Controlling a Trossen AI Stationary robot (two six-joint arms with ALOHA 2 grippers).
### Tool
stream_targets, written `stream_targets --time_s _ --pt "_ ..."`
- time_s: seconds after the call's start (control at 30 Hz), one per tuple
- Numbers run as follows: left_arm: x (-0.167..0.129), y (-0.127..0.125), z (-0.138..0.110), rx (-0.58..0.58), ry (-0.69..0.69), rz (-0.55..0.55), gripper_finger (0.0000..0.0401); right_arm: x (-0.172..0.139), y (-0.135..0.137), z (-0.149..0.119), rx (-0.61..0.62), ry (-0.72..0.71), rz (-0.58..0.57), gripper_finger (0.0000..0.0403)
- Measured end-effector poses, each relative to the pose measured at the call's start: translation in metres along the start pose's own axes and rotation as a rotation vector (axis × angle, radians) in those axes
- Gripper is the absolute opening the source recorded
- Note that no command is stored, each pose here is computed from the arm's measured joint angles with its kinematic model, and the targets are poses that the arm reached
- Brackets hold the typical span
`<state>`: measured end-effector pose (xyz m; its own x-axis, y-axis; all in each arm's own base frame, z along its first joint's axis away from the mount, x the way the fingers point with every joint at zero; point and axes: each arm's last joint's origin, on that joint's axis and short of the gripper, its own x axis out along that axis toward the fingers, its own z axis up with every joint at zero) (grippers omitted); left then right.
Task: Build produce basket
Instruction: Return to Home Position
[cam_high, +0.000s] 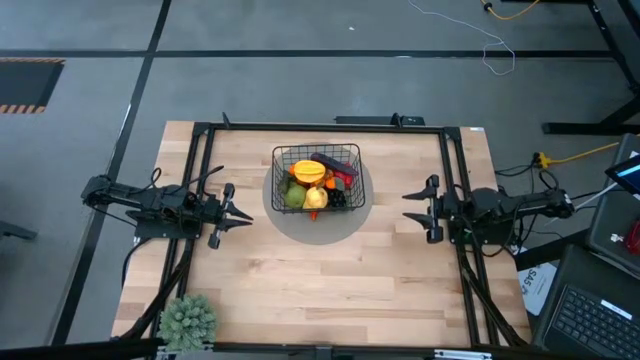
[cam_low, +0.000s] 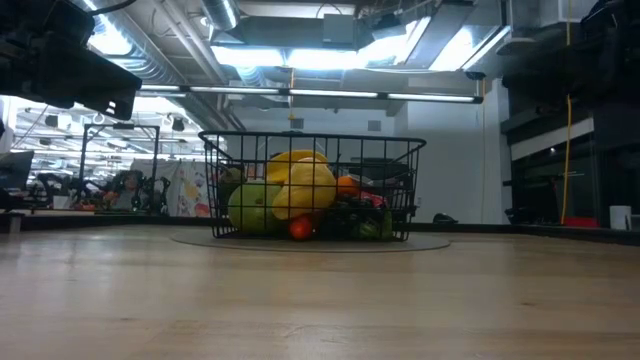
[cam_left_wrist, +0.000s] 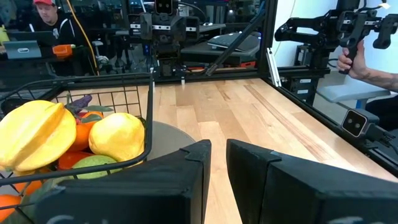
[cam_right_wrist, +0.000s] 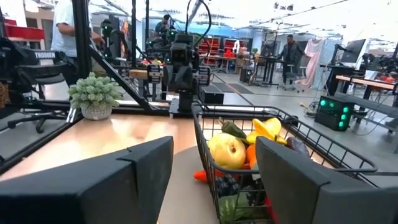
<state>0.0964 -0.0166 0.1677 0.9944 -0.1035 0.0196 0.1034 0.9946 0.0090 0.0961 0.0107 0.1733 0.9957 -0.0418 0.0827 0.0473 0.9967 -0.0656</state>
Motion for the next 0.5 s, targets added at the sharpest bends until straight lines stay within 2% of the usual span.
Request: stream_targets --time_s 0.17,0.37,0.5 --pt "0.0000 0.0000 0.0000 0.000 0.000 0.000 0.0041 0.0003 -0.0013 -0.0008 -0.003 0.007 -0.002 0.0226" --pt "0.0000 0.0000 0.0000 0.000 0.000 0.000 0.0041 0.0007 -0.0002 -0.0049 -0.023 0.042 0.088 0.0226" --pt "0.0000 0.0000 0.0000 0.000 0.000 0.000 0.0041 0.0010 -0.0012 -0.0050 -0.061 0.042 0.085 0.0226"
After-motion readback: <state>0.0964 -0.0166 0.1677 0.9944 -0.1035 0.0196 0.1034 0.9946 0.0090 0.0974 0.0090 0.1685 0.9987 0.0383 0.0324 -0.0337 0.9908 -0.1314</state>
